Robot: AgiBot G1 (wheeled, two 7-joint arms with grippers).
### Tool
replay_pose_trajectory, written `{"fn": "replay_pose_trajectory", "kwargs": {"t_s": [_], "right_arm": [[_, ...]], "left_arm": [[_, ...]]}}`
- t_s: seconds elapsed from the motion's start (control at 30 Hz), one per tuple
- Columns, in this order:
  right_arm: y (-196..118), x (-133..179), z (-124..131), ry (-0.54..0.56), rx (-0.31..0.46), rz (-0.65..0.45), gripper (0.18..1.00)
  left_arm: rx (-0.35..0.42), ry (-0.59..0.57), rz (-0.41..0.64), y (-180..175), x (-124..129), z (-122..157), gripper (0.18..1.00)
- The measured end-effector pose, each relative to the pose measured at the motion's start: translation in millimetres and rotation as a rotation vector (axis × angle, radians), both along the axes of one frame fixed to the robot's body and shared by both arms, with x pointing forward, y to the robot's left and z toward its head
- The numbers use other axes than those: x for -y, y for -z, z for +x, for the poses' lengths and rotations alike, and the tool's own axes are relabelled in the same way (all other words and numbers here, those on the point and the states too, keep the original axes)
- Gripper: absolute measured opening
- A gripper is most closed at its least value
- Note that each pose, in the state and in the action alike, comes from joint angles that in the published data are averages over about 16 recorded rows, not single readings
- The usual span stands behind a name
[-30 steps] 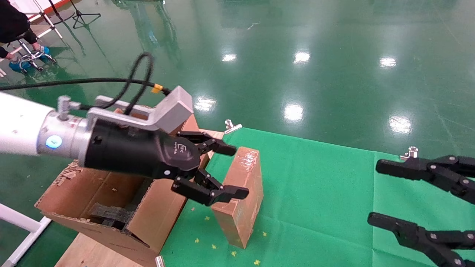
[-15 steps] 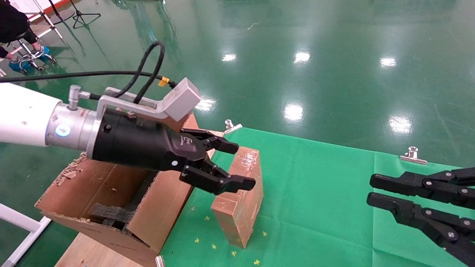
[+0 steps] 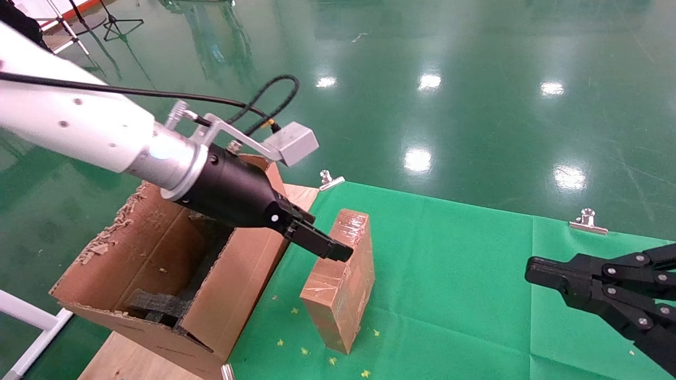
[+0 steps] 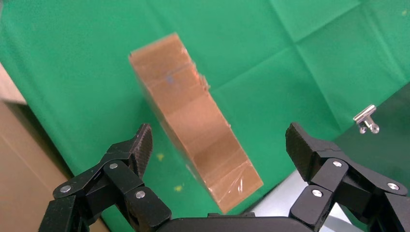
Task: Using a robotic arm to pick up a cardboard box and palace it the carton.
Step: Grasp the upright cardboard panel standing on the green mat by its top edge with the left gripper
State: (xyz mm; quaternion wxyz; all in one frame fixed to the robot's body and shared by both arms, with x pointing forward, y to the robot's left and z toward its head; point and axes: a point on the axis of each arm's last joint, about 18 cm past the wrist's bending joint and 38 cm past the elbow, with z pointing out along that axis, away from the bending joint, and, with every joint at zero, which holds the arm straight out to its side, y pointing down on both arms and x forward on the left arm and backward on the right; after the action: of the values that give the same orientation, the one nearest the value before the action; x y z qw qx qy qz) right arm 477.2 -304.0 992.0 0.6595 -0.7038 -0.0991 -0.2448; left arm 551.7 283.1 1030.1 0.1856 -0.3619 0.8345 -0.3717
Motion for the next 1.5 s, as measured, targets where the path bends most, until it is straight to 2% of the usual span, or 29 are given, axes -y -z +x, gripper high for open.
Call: {"fn": "replay_pose_trajectory", "kwargs": {"t_s": [0.43, 1.0, 1.2, 1.5], "right_arm": [[0.0, 0.0, 0.0, 0.0, 0.0, 0.0, 0.191], [0.0, 0.1, 0.0, 0.0, 0.0, 0.0, 0.198], [0.0, 0.1, 0.1, 0.0, 0.0, 0.0, 0.227], [0.0, 0.1, 0.1, 0.0, 0.0, 0.0, 0.339]], "left_arm": [[-0.105, -0.113, 0.097, 12.9, 27.4, 15.8, 1.001], [-0.145, -0.161, 0.169, 34.1, 46.9, 28.6, 1.001], [-0.146, -0.163, 0.174, 35.9, 48.0, 29.9, 0.996], [-0.146, -0.162, 0.169, 34.9, 47.0, 29.0, 0.96]]}}
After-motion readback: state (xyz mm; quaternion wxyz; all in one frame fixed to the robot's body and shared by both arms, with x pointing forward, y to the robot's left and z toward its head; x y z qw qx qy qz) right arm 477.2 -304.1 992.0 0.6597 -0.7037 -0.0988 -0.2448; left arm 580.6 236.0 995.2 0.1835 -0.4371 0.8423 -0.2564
